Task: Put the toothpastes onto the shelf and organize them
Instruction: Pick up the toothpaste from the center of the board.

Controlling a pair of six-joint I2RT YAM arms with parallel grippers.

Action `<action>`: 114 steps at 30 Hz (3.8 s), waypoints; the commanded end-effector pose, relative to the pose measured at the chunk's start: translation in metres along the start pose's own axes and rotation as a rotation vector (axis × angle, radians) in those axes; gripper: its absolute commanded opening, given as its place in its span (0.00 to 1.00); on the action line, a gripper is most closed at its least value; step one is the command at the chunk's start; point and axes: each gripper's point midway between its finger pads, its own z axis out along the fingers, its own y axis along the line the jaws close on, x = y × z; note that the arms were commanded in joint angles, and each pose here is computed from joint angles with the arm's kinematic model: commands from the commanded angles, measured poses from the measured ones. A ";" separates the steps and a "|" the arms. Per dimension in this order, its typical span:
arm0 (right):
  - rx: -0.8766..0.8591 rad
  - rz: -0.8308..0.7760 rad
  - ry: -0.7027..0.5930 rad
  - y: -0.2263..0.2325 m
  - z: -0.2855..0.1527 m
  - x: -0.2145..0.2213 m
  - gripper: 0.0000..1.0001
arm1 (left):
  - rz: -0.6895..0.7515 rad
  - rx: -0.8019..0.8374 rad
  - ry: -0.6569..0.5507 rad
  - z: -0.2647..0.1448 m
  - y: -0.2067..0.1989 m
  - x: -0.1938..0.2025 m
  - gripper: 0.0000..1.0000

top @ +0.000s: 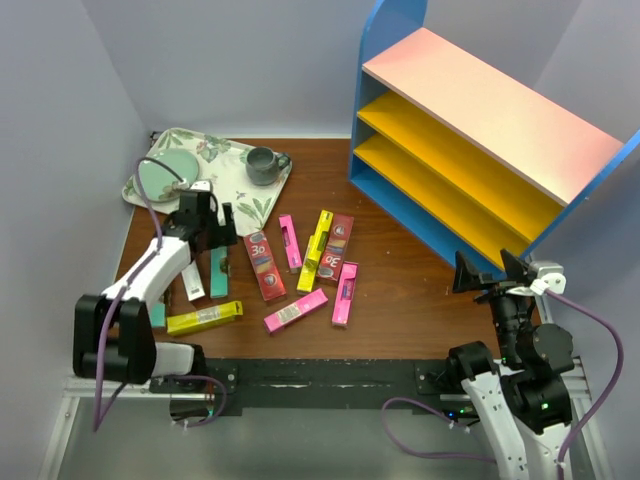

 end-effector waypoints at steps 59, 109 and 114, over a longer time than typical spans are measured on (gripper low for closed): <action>-0.578 0.318 0.521 0.226 0.037 0.116 0.99 | -0.796 1.111 -0.174 -0.140 -0.183 -0.042 0.06; -0.414 0.059 0.477 0.269 0.004 0.156 0.14 | -0.691 0.927 -0.258 -0.135 -0.177 -0.027 0.98; -0.234 -0.014 0.516 0.211 0.001 0.174 0.09 | -0.523 0.701 -0.385 -0.138 -0.149 -0.053 1.00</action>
